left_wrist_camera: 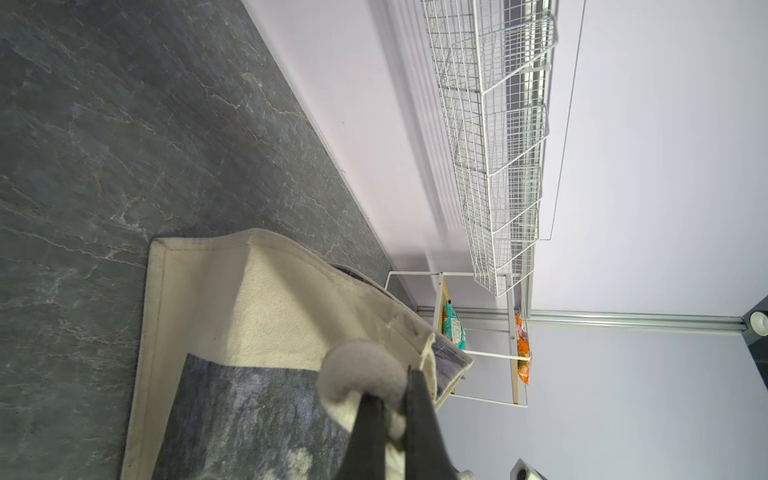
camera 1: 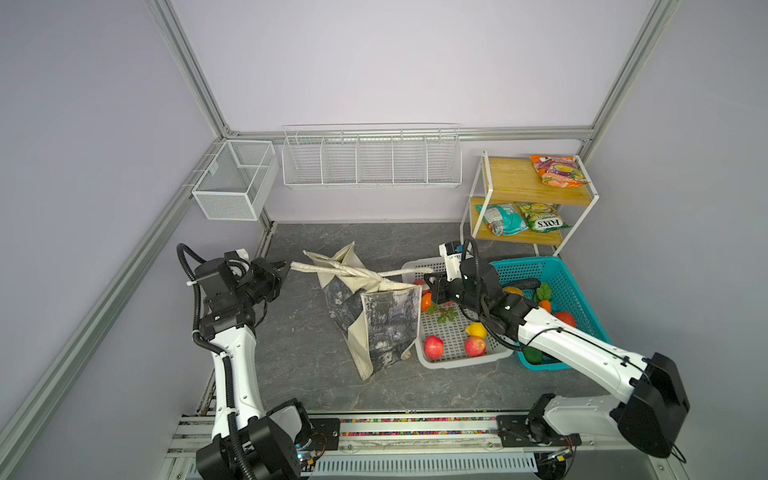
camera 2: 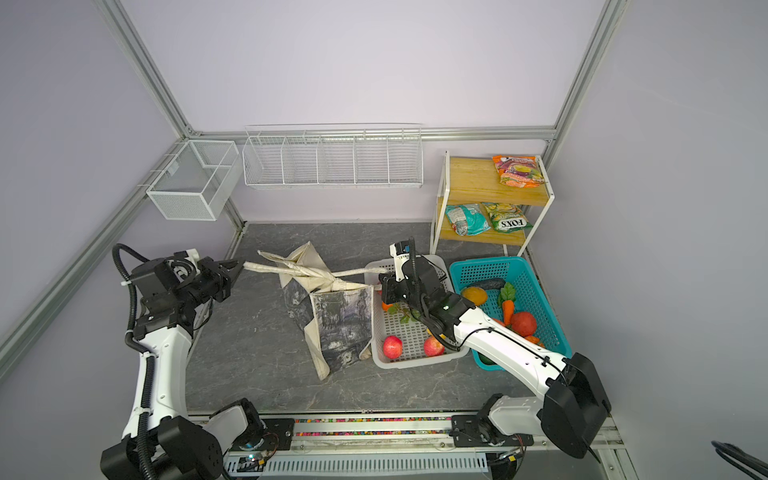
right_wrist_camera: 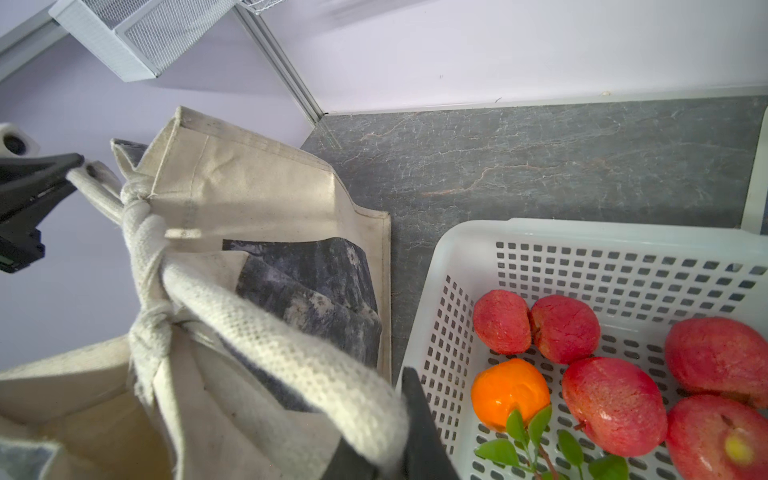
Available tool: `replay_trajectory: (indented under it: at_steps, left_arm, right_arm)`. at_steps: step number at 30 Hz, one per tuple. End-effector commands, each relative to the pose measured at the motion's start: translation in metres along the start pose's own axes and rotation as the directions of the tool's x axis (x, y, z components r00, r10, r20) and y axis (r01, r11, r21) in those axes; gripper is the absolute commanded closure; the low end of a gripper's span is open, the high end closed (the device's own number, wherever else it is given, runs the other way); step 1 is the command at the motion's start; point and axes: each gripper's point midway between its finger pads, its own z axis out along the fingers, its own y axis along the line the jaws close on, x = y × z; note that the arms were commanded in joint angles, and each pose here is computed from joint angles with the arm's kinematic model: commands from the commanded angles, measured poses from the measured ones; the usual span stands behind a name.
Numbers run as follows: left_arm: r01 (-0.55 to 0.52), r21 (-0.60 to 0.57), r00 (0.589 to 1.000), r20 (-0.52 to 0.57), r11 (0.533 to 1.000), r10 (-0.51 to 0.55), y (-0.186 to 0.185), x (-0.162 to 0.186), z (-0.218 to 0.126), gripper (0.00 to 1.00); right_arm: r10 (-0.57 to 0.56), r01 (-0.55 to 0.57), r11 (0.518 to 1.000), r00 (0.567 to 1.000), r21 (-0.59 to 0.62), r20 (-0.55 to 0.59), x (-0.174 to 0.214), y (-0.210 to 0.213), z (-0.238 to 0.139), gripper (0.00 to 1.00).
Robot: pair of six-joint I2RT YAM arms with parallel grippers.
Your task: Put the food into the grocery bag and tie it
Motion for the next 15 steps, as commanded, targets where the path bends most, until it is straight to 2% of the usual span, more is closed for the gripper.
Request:
replay_trajectory:
  at_steps: [1, 6, 15]
  left_arm:
    - [-0.019, -0.066, 0.962, 0.271, 0.998, 0.037, 0.012, -0.057, -0.023, 1.0]
    - [0.031, -0.095, 0.948, 0.319, 0.995, 0.001, 0.033, -0.066, -0.031, 1.0]
    - [0.078, -0.118, 0.946, 0.322, 0.99, -0.036, 0.056, -0.068, -0.024, 1.0]
  right_arm:
    - [0.117, -0.135, 0.967, 0.988, 0.217, 0.097, -0.009, -0.06, -0.019, 0.93]
    - [0.192, -0.207, 0.938, 0.978, 0.277, 0.079, 0.015, -0.081, -0.024, 0.93]
    - [0.219, -0.22, 0.929, 0.975, 0.299, 0.038, 0.036, -0.089, -0.022, 0.93]
